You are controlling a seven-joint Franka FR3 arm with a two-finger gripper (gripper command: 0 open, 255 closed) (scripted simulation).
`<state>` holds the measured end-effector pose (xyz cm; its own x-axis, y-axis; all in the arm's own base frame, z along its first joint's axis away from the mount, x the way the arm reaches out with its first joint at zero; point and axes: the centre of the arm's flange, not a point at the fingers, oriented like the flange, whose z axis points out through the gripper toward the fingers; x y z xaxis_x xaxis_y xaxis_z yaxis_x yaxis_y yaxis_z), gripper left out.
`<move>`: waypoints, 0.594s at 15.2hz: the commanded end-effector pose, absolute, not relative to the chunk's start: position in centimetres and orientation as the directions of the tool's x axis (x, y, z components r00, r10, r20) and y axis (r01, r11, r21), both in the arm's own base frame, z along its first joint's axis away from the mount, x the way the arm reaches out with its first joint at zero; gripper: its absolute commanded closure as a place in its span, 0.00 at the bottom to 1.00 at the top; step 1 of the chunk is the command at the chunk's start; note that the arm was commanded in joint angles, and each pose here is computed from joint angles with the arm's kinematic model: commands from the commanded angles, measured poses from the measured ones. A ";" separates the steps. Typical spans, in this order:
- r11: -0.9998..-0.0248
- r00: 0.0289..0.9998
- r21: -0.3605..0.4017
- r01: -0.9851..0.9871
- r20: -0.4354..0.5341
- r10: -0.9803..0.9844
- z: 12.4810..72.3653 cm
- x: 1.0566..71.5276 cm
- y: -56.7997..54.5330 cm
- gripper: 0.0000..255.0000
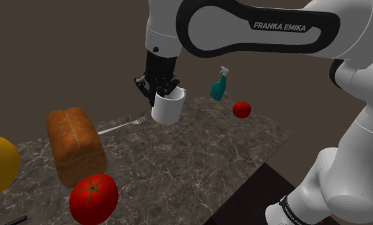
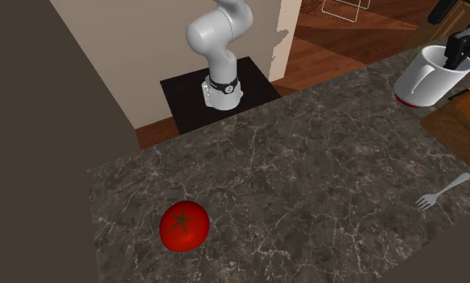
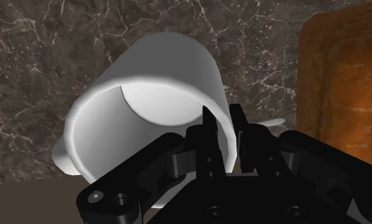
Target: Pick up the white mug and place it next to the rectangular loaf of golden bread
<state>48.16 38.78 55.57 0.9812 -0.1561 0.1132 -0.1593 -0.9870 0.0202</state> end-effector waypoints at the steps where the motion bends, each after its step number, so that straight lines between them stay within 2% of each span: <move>1: -0.987 0.981 0.020 -0.160 0.114 -0.157 54.6 48.2 39.0 1.00; 9: -0.987 0.981 0.020 -0.160 0.114 -0.157 50.4 48.2 39.0 1.00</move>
<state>48.16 38.86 51.04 0.9811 -0.1566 0.1134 -0.1599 -0.9869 0.0203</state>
